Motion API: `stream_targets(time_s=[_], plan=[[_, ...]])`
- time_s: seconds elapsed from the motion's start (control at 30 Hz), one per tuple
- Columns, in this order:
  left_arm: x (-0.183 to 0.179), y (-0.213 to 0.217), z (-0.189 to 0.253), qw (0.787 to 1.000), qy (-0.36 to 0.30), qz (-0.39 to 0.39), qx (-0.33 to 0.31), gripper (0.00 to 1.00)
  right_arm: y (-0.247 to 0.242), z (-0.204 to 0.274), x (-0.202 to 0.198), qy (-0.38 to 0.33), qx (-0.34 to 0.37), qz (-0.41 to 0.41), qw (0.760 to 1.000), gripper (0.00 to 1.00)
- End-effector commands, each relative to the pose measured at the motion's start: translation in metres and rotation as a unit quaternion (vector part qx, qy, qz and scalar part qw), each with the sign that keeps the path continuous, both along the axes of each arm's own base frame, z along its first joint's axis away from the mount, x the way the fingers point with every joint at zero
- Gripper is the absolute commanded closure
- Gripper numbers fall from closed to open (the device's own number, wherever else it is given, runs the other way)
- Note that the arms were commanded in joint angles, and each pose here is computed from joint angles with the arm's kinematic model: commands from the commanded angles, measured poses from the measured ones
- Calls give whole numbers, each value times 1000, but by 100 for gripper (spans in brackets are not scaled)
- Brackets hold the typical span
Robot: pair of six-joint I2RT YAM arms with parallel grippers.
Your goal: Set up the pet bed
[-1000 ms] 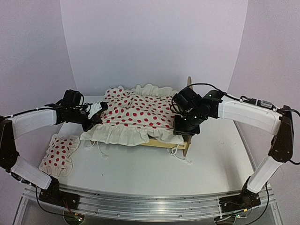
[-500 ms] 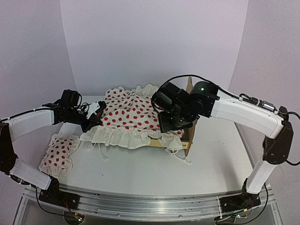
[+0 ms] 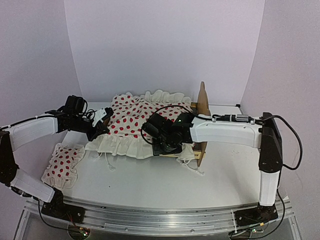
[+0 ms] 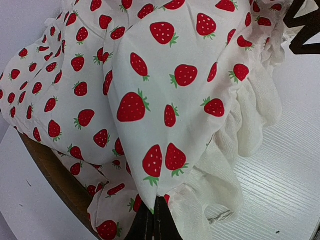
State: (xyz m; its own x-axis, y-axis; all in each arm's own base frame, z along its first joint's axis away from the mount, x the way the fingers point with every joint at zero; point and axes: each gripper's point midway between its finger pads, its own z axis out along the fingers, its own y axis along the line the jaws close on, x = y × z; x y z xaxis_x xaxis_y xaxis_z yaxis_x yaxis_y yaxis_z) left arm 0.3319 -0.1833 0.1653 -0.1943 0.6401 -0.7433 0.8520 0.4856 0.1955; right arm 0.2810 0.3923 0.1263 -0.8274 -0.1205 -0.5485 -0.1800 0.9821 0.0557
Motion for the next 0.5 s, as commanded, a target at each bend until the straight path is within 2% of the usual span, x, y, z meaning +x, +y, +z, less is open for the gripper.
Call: stream_targets(time_s=[0.0, 0.17, 0.23, 0.3, 0.47], plan=[[5, -6, 26, 999, -28, -5, -25, 100, 4, 10, 27, -40, 43, -29, 998, 43], [7, -7, 27, 999, -30, -5, -28, 100, -5, 1, 49, -75, 24, -28, 997, 44], [7, -8, 28, 999, -31, -6, -29, 100, -12, -3, 57, -81, 18, -32, 996, 49], [8, -8, 29, 999, -35, -6, -29, 100, -18, -5, 62, -84, 16, -35, 996, 59], [8, -7, 29, 999, -38, -6, -28, 100, -24, -3, 64, -91, 14, -22, 996, 97]])
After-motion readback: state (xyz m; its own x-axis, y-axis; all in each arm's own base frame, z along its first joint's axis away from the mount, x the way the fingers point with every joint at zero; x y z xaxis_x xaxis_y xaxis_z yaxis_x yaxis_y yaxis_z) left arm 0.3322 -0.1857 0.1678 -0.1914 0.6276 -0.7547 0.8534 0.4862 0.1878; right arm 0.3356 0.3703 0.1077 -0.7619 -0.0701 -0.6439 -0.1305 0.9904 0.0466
